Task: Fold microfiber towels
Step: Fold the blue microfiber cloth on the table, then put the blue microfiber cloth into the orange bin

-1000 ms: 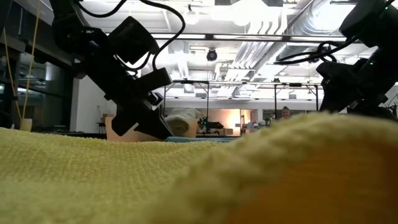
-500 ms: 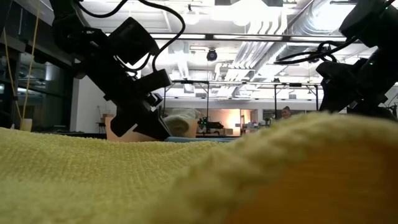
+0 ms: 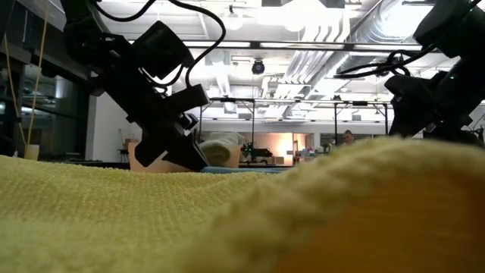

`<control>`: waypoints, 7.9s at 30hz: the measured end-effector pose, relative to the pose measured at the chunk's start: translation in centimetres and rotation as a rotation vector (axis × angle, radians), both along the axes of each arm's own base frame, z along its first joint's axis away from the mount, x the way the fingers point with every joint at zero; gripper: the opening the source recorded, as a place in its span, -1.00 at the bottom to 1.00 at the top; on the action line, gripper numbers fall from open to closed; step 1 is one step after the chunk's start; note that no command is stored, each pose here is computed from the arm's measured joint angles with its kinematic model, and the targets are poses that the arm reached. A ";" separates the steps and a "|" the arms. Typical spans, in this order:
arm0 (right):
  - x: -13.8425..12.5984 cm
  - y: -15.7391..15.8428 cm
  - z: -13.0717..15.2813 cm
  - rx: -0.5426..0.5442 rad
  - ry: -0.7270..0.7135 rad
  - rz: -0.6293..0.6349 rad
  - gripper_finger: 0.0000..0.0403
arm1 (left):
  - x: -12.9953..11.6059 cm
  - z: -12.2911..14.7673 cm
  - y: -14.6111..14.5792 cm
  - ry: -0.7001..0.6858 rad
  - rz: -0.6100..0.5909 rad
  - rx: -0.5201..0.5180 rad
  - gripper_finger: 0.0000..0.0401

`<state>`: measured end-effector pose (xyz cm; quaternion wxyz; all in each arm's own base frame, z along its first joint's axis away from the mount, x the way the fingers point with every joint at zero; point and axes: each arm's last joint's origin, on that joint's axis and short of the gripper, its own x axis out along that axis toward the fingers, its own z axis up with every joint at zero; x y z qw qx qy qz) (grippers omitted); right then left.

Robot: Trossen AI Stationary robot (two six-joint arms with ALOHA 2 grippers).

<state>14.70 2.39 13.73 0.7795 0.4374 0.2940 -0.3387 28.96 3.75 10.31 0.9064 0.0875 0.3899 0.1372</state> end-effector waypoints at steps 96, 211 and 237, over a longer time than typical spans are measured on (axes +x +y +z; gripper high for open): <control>12.5 -0.1 1.9 -0.250 -0.133 0.201 -1.00 | 6.9 -1.2 -2.9 -0.075 -0.071 0.003 -1.00; 19.5 -6.6 11.3 -0.721 0.078 0.900 -0.99 | -8.5 22.3 -13.6 -0.584 0.267 0.341 -1.00; 37.3 -20.2 11.3 -1.081 0.150 1.111 -1.00 | -10.6 22.5 -16.9 -0.608 0.350 0.447 -1.00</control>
